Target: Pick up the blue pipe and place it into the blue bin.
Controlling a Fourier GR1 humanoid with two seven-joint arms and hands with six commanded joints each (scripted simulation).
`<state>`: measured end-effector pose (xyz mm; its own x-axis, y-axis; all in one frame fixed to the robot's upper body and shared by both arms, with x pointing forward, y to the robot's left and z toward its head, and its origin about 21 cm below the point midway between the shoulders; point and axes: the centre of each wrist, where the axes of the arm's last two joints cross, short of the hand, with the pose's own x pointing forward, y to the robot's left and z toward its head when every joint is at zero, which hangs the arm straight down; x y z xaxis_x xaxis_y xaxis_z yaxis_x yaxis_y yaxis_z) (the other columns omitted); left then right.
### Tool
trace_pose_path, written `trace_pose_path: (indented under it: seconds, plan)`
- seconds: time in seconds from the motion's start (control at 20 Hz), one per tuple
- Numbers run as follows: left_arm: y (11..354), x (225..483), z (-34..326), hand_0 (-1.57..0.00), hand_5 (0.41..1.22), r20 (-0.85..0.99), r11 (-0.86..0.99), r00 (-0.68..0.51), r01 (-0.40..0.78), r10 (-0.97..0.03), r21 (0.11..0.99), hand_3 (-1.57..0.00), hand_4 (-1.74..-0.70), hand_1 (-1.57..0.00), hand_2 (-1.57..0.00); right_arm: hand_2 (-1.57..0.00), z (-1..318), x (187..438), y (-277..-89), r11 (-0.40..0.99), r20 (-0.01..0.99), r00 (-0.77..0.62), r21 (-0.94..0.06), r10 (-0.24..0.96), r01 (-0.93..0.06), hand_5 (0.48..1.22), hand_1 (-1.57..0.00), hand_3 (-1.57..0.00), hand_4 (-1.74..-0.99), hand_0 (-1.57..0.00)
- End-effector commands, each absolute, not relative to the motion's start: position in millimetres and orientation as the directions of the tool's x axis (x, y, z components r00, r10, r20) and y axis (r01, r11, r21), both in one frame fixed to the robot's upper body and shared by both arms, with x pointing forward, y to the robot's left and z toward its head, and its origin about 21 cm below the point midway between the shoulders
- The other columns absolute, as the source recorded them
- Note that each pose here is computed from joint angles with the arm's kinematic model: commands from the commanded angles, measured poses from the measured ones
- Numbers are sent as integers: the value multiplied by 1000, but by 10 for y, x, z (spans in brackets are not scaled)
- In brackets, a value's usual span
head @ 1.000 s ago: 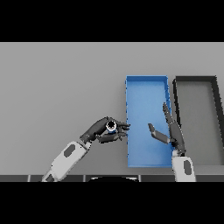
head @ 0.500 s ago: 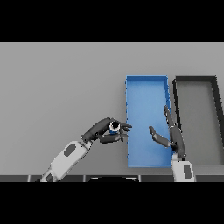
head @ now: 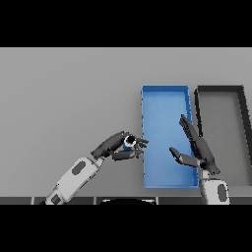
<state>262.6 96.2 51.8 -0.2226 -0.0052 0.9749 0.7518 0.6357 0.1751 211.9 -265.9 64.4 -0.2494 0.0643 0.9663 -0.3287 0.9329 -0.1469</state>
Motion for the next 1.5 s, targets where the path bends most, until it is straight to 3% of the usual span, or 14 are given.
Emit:
trace_pose_path:
  seconds: [0.0, 0.15, 0.25, 0.55, 0.7, 1.0, 1.25, 1.4, 1.45]
  plan:
    - [960, 2626, 525, -1571, 1221, 975, 636, -224, 751, -9, 178, -1440, -1730, -1571, -1571, 1, 716, 2145, -2671, 914, 969, -236, -157, 70, -374, 550, 1, 1, -1232, 1]
    - [916, 2578, 477, -1571, 1221, 976, 630, -220, 757, -6, 174, -1440, -1731, -1571, -1571, 1, 1069, 2197, -2567, 834, 954, -285, -232, 94, -500, 518, 1, 1, -1274, 1]
    - [958, 2639, 498, -1571, 1221, 975, 639, -223, 748, -16, 182, -1439, -1731, -1571, -1571, 1, 1260, 2252, -2403, 772, 947, -312, -255, 78, -582, 523, 1, 1, -1297, 1]
    - [937, 2633, 534, -1571, 1221, 973, 631, -232, 752, -22, 193, -1436, -1732, -1571, -1571, 1, 1632, 2379, -2094, 615, 924, -370, -349, 100, -707, 529, 1, 1, -1300, 1]
    - [963, 2648, 539, -1571, 1221, 974, 633, -225, 754, -8, 179, -1437, -1732, -1571, -1571, 1, 1710, 2434, -1917, 538, 907, -407, -397, 106, -744, 532, 1, 1, -1294, 1]
    - [964, 2685, 492, -1571, 1221, 976, 606, -218, 778, 13, 165, -1504, -1730, -1571, -1571, 1, 1732, 2622, -1508, 450, 912, -391, -403, 123, -797, 528, 1, 1, -1233, 1]
    - [981, 2670, 495, -1571, 1221, 979, 596, -205, 788, 12, 157, -1501, -1727, -1571, -1571, -23, 1754, 2760, -1323, 412, 914, -386, -403, 128, -817, 511, -1, 1, -1225, 1]
    - [978, 2676, 481, -1571, 1221, 982, 576, -189, 806, 32, 136, -1395, -1717, -1567, -1571, -115, 1763, 2856, -1186, 370, 913, -386, -406, 130, -835, 519, -83, -43, -1268, -54]
    - [1008, 2695, 512, -1496, 1221, 970, 580, -239, 795, 33, 176, -1150, -1630, -1393, -1367, -193, 1773, 2867, -1160, 357, 915, -384, -404, 128, -843, 523, -166, -106, -1308, -138]
